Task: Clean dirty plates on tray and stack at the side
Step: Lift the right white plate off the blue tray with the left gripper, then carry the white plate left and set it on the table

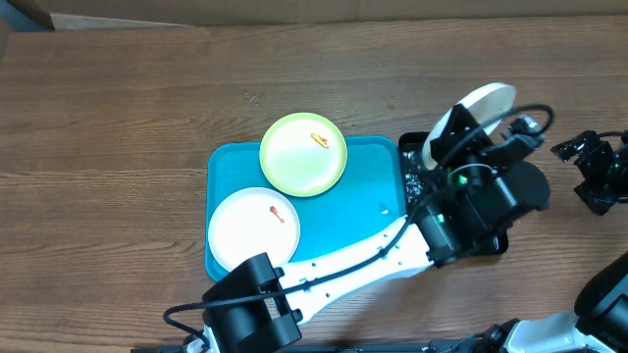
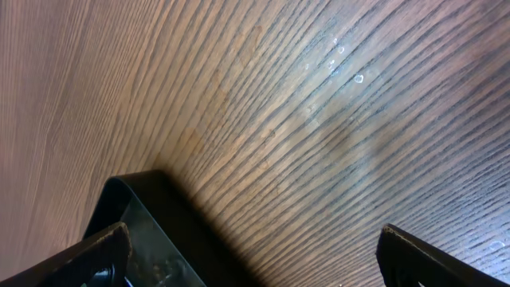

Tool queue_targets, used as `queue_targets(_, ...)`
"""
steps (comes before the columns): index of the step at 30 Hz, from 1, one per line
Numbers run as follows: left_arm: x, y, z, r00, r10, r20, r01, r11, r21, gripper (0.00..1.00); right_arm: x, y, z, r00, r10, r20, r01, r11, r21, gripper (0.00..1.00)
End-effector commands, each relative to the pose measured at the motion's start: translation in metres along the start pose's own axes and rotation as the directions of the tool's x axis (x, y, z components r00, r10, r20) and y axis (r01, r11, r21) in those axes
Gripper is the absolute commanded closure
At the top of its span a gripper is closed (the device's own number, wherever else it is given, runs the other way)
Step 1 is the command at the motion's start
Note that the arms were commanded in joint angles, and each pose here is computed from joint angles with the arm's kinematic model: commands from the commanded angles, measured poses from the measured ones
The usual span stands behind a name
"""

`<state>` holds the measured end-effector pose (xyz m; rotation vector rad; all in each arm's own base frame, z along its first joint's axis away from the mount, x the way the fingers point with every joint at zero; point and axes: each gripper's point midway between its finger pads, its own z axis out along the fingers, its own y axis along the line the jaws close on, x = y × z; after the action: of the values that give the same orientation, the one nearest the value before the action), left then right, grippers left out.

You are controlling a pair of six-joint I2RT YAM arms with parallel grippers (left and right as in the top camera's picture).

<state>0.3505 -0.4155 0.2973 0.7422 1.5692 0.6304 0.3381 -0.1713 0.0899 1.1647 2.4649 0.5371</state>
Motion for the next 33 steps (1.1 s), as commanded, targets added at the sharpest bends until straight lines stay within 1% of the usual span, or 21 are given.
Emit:
queue_targets(1,-0.004,0.017,-0.003,0.999,0.034,-0.02,-0.035,0.998,-0.058,0.96,-0.01,0.007,-0.007,0.999,-0.017,0.03,0.018,1.0,-0.016,0.0)
queue_targets(5,-0.002,0.018,-0.002,1.0,0.014,-0.027,-0.016,0.998,-0.065,0.96,-0.01,0.007,-0.007,0.999,-0.017,0.03,0.018,1.0,-0.016,0.0)
queue_targets(8,0.005,0.015,0.001,0.996,-0.083,-0.037,0.081,0.995,-0.054,0.96,-0.01,0.007,-0.007,0.999,-0.017,0.03,0.018,1.0,-0.016,0.0)
queue_targets(9,0.009,0.009,0.003,0.993,-0.112,-0.043,0.111,0.993,-0.027,0.96,-0.01,0.007,-0.007,0.999,-0.017,0.03,0.017,1.0,-0.016,0.0)
queue_targets(10,0.014,-0.003,0.005,0.99,-0.129,-0.051,0.131,0.991,0.029,0.96,-0.01,0.007,-0.007,0.999,-0.017,0.03,0.017,1.0,-0.016,0.0)
queue_targets(11,0.02,-0.018,0.006,0.988,-0.138,-0.066,0.145,0.983,0.11,0.96,-0.01,0.007,-0.007,0.999,-0.017,0.03,0.018,1.0,-0.016,0.0)
queue_targets(12,0.029,-0.038,0.007,0.983,-0.158,-0.096,0.176,0.961,0.215,0.96,-0.01,0.007,-0.007,0.999,-0.017,0.03,0.017,1.0,-0.016,0.0)
queue_targets(14,0.044,-0.064,0.006,0.962,-0.208,-0.178,0.261,0.894,0.364,0.96,-0.01,0.007,-0.007,0.999,-0.017,0.03,0.018,1.0,-0.016,0.0)
queue_targets(15,0.051,-0.071,0.008,0.946,-0.235,-0.225,0.31,0.861,0.404,0.96,-0.01,0.007,-0.007,0.999,-0.017,0.03,0.018,1.0,-0.016,0.0)
queue_targets(18,0.067,-0.071,0.02,0.873,-0.333,-0.355,0.472,0.761,0.446,0.96,-0.01,0.007,-0.007,0.999,-0.017,0.03,0.018,1.0,-0.016,0.0)
queue_targets(21,0.07,-0.057,0.035,0.787,-0.419,-0.452,0.613,0.611,0.501,0.96,-0.01,0.007,-0.007,0.999,-0.017,0.03,0.017,1.0,-0.016,0.0)
queue_targets(22,0.071,-0.043,0.044,0.739,-0.461,-0.492,0.673,0.535,0.51,0.96,-0.01,0.007,-0.007,0.999,-0.017,0.03,0.018,1.0,-0.016,0.0)
queue_targets(23,0.074,-0.032,0.051,0.702,-0.487,-0.52,0.712,0.485,0.507,0.96,-0.01,0.007,-0.007,0.999,-0.017,0.03,0.018,1.0,-0.016,0.0)
queue_targets(25,0.086,-0.001,0.069,0.593,-0.545,-0.593,0.804,0.362,0.472,0.96,-0.01,0.007,-0.007,0.999,-0.017,0.03,0.018,1.0,-0.016,0.0)
queue_targets(28,0.125,0.048,0.099,0.409,-0.59,-0.696,0.909,0.194,0.37,0.96,-0.01,0.007,-0.007,0.999,-0.017,0.03,0.017,1.0,-0.016,0.0)
queue_targets(30,0.164,0.079,0.117,0.307,-0.597,-0.741,0.948,0.125,0.293,0.96,-0.01,0.007,-0.007,0.999,-0.017,0.029,0.018,1.0,-0.016,0.0)
queue_targets(32,0.215,0.11,0.131,0.201,-0.606,-0.77,0.979,0.105,0.172,0.96,-0.01,0.007,-0.007,0.999,-0.017,0.03,0.018,1.0,-0.016,0.0)
queue_targets(33,0.249,0.129,0.135,0.131,-0.614,-0.778,0.991,0.107,0.083,0.96,-0.01,0.007,-0.007,0.999,-0.017,0.03,0.018,1.0,-0.016,0.0)
